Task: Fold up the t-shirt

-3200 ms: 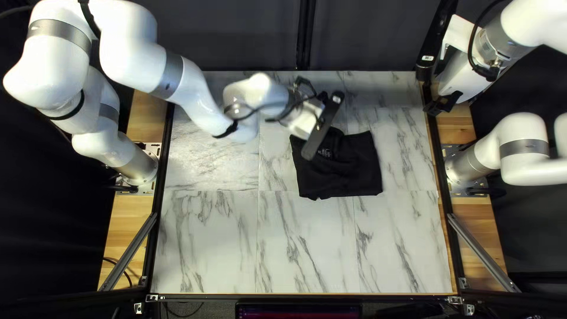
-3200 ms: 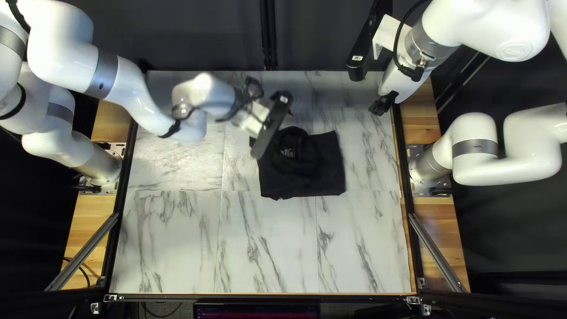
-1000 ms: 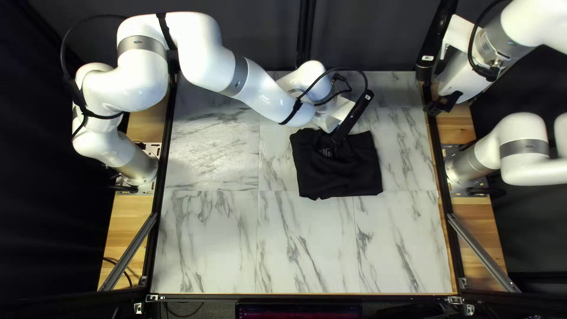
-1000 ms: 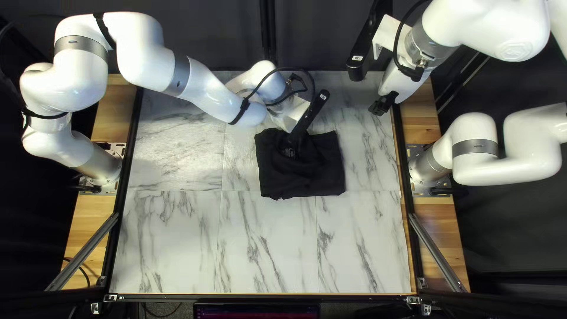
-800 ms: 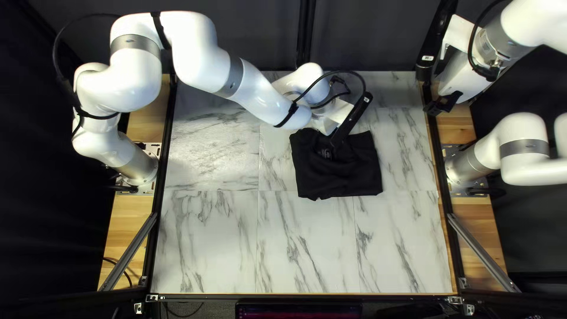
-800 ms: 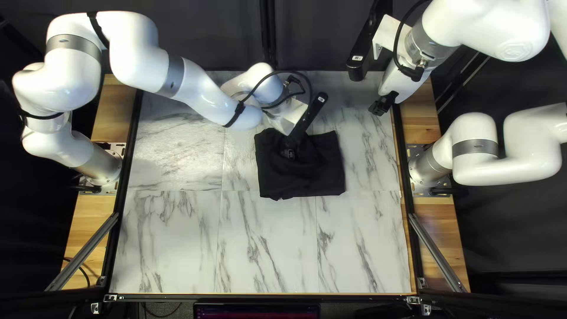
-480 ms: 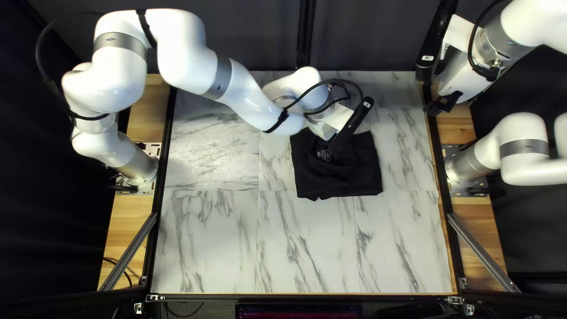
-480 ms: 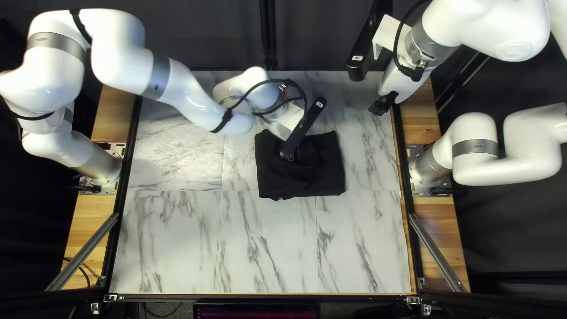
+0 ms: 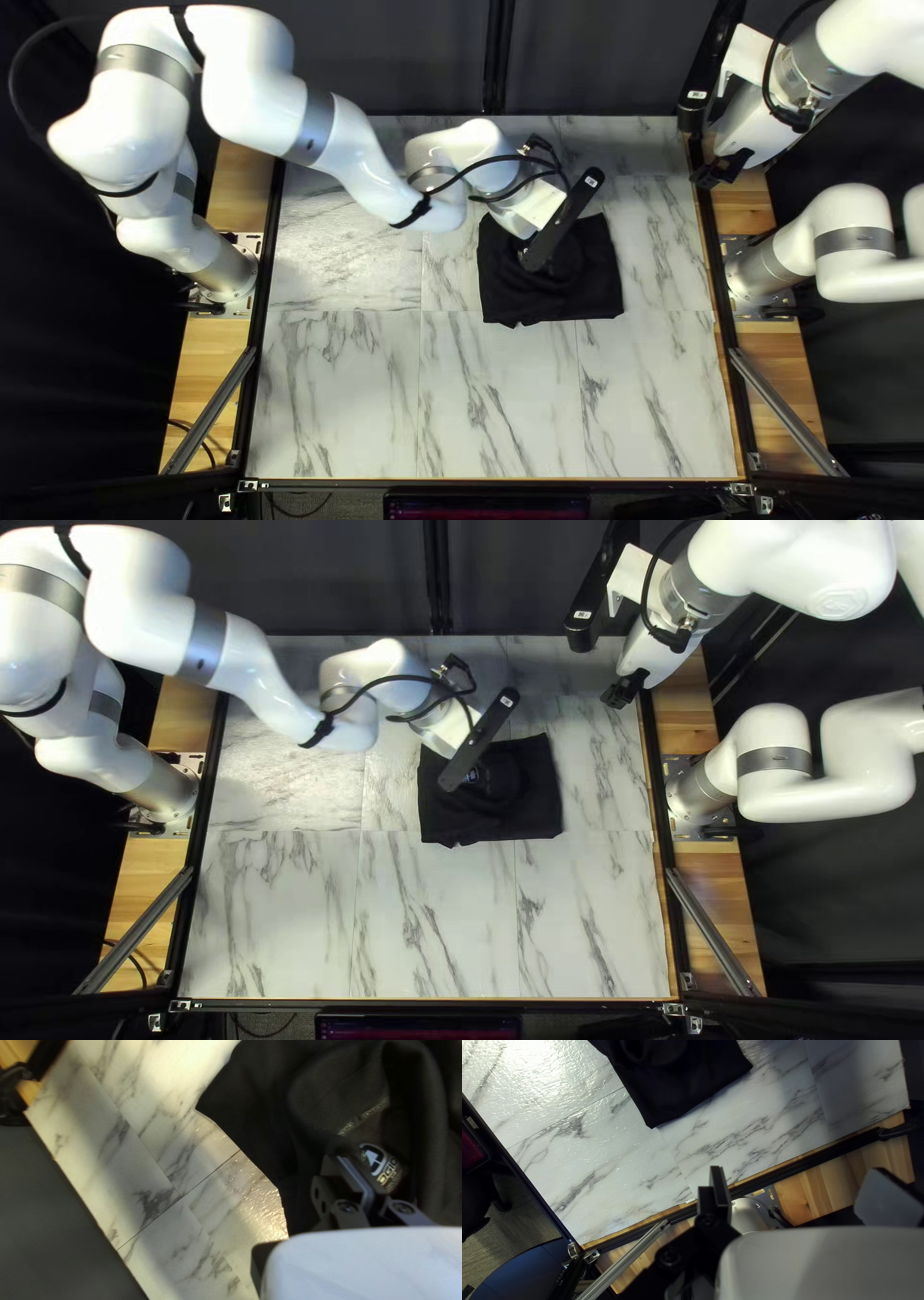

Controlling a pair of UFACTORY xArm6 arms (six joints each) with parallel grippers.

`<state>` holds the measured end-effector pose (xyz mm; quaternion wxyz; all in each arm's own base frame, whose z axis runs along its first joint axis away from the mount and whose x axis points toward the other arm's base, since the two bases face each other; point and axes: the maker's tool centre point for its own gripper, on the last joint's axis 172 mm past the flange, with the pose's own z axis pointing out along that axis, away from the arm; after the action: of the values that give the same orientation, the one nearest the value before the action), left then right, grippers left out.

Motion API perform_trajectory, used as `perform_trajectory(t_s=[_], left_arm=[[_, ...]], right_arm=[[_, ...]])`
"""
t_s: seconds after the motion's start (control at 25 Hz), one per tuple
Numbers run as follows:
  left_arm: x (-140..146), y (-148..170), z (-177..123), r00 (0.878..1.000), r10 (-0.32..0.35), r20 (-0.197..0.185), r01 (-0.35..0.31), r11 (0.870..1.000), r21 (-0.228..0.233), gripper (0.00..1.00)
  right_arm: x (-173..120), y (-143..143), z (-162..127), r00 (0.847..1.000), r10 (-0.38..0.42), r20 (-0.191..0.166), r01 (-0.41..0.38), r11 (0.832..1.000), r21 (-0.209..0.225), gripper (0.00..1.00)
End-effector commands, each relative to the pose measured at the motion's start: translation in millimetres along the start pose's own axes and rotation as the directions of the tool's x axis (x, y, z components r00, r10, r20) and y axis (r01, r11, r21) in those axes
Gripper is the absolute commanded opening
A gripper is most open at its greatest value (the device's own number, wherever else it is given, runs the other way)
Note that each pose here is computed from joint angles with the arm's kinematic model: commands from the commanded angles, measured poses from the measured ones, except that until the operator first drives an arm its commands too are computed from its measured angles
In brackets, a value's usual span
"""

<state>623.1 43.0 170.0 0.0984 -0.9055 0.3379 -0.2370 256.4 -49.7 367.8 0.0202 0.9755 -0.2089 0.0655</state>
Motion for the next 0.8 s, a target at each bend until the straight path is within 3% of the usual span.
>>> perform_trajectory(t_s=[0.04, 0.8], left_arm=[[10.2, -1.4, -11.5, 1.0, 0.01, -0.025, -0.01, 1.0, 0.024, 0.0], [40.1, -15.8, -51.8, 0.995, 0.023, -0.093, -0.013, 0.994, 0.109, 0.0]], right_arm=[[0.0, 0.0, 0.0, 1.0, 0.0, 0.0, 0.0, 1.0, 0.0, 1.0], [0.0, 0.0, 0.0, 1.0, 0.0, 0.0, 0.0, 1.0, 0.0, 1.0]])
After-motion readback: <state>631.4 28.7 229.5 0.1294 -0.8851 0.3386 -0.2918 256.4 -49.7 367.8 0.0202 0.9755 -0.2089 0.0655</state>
